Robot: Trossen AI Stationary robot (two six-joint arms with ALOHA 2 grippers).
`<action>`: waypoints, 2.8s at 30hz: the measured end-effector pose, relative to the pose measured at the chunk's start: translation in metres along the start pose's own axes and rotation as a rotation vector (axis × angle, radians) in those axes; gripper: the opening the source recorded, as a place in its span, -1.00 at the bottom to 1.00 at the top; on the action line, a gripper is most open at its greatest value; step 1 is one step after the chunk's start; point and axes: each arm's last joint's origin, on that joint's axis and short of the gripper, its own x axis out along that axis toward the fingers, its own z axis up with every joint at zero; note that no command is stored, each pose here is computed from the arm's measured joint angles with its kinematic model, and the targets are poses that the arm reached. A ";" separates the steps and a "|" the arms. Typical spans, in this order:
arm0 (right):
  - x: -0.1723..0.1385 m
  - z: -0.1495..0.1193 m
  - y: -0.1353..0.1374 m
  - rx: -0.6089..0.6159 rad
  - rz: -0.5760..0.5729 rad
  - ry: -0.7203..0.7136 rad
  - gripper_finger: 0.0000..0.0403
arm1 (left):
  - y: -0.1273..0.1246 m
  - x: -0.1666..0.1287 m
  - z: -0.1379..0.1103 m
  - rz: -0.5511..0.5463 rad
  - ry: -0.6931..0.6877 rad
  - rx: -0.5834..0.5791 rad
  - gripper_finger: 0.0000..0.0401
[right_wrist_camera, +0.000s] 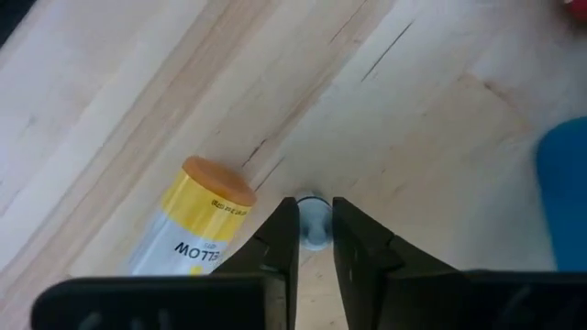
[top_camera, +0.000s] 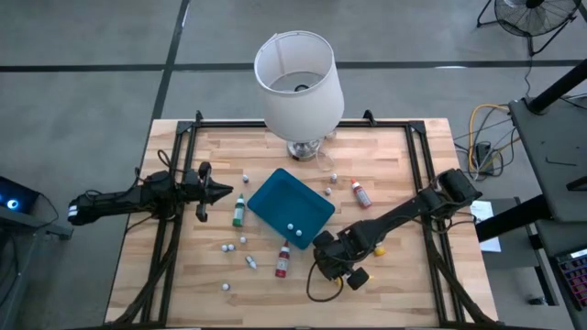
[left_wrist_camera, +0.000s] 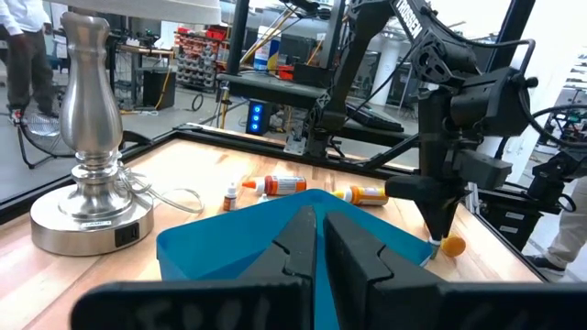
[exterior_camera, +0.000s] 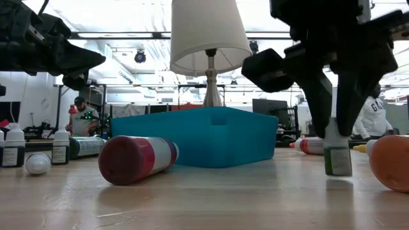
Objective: Pick & Place food coloring
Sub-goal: Put the small green food coloring bottle into the blue container
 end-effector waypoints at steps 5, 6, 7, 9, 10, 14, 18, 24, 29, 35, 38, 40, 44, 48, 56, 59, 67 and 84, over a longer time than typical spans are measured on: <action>-0.021 0.004 -0.004 0.011 -0.014 -0.040 -0.81 | 0.000 0.000 0.000 0.000 0.000 0.000 -1.00; -0.025 0.004 -0.005 0.018 -0.016 -0.040 -0.81 | 0.000 0.000 0.000 0.000 0.000 0.000 -1.00; -0.030 0.005 -0.007 0.027 -0.020 -0.046 -0.81 | 0.000 0.000 0.000 -0.001 0.000 0.000 -1.00; -0.038 0.005 -0.013 0.066 -0.028 -0.053 -0.81 | 0.000 0.000 0.000 0.000 -0.001 0.000 -1.00; -0.043 0.005 -0.015 0.086 -0.031 -0.054 -0.81 | 0.000 0.000 0.000 0.000 -0.001 0.000 -1.00; -0.057 0.006 -0.029 0.144 -0.048 -0.061 -0.81 | 0.000 0.000 0.000 -0.001 -0.001 0.000 -1.00; -0.072 0.012 -0.044 0.179 -0.073 -0.094 -0.81 | 0.000 0.000 0.000 -0.001 -0.001 0.000 -1.00; -0.093 0.017 -0.067 0.220 -0.111 -0.147 -0.81 | 0.000 0.000 0.000 -0.001 -0.002 0.000 -1.00; -0.102 0.012 -0.087 0.275 -0.142 -0.166 -0.81 | 0.000 0.000 0.000 -0.001 -0.002 0.000 -1.00; -0.106 0.001 -0.108 0.387 -0.163 -0.167 -0.81 | 0.000 0.000 0.000 -0.001 -0.002 0.000 -1.00; -0.108 -0.003 -0.115 0.412 -0.175 -0.173 -0.81 | 0.000 0.000 0.000 -0.002 -0.002 0.000 -1.00; -0.109 -0.005 -0.118 0.440 -0.178 -0.178 -0.81 | 0.000 0.000 0.000 -0.001 -0.003 0.000 -1.00; -0.113 -0.008 -0.126 0.506 -0.185 -0.192 -0.81 | 0.000 0.000 0.000 -0.002 -0.003 0.000 -1.00; -0.117 -0.011 -0.133 0.563 -0.195 -0.211 -0.81 | 0.000 0.000 0.000 -0.001 -0.003 0.000 -1.00; -0.110 -0.008 -0.153 0.569 -0.213 -0.230 -0.81 | 0.000 0.000 0.000 -0.002 -0.003 0.000 -1.00; -0.111 0.001 -0.160 0.510 -0.225 -0.242 -0.81 | 0.000 0.000 0.000 -0.002 -0.003 0.000 -1.00; -0.114 0.024 -0.172 0.380 -0.233 -0.242 -0.81 | 0.000 0.000 0.000 -0.001 -0.002 0.000 -1.00; -0.077 0.044 -0.185 0.240 -0.134 -0.111 -0.81 | 0.000 0.000 0.000 0.000 -0.001 0.000 -1.00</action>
